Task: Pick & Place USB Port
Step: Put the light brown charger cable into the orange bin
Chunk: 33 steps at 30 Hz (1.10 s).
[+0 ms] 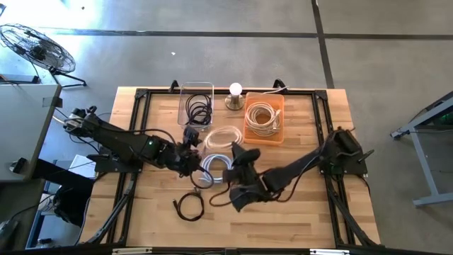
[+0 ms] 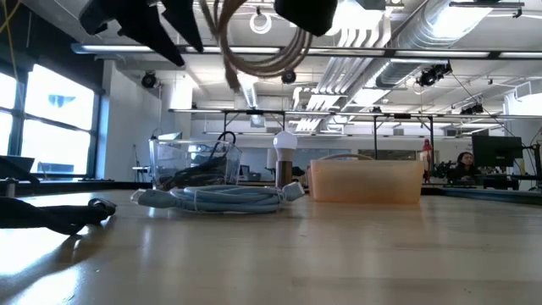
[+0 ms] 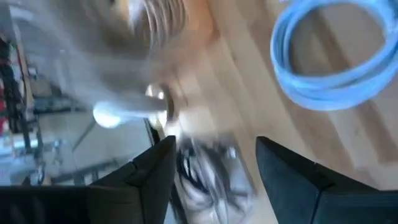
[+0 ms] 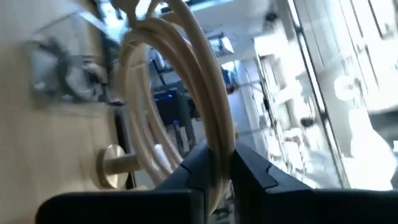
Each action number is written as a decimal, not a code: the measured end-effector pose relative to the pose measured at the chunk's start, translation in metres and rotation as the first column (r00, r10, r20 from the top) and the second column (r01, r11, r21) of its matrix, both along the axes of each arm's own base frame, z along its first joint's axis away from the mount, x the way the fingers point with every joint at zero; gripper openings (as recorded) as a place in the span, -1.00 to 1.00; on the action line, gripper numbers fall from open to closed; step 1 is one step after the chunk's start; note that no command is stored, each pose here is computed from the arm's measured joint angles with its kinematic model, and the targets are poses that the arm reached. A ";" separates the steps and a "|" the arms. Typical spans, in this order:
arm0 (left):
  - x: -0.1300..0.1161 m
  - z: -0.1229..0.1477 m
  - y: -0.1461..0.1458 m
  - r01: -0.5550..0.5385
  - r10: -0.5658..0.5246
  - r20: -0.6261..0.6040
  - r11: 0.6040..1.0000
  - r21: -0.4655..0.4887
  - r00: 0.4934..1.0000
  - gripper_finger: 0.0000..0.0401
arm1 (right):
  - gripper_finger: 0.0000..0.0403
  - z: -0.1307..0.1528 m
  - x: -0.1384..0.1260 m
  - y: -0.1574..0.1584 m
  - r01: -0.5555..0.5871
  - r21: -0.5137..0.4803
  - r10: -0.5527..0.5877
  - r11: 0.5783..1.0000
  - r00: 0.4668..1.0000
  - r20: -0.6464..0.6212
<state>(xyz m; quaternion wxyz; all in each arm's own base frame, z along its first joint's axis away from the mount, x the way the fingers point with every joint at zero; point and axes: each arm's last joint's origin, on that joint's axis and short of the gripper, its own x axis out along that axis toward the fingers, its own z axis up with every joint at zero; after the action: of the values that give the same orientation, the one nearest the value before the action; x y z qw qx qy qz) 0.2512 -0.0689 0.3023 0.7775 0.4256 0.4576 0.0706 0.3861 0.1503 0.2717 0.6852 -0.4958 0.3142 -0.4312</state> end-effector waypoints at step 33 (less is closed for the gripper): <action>-0.014 -0.007 0.005 -0.134 0.132 -0.070 0.991 -0.018 0.989 0.08 | -0.84 0.016 -0.080 -0.187 0.367 0.845 -0.552 0.389 0.827 -0.105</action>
<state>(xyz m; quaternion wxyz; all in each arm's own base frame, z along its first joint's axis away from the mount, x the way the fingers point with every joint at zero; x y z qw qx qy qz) 0.2375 -0.0635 0.2953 0.7595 0.3874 0.5124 0.1024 0.3057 -0.0368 0.2879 0.7148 0.0462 0.5374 -0.4451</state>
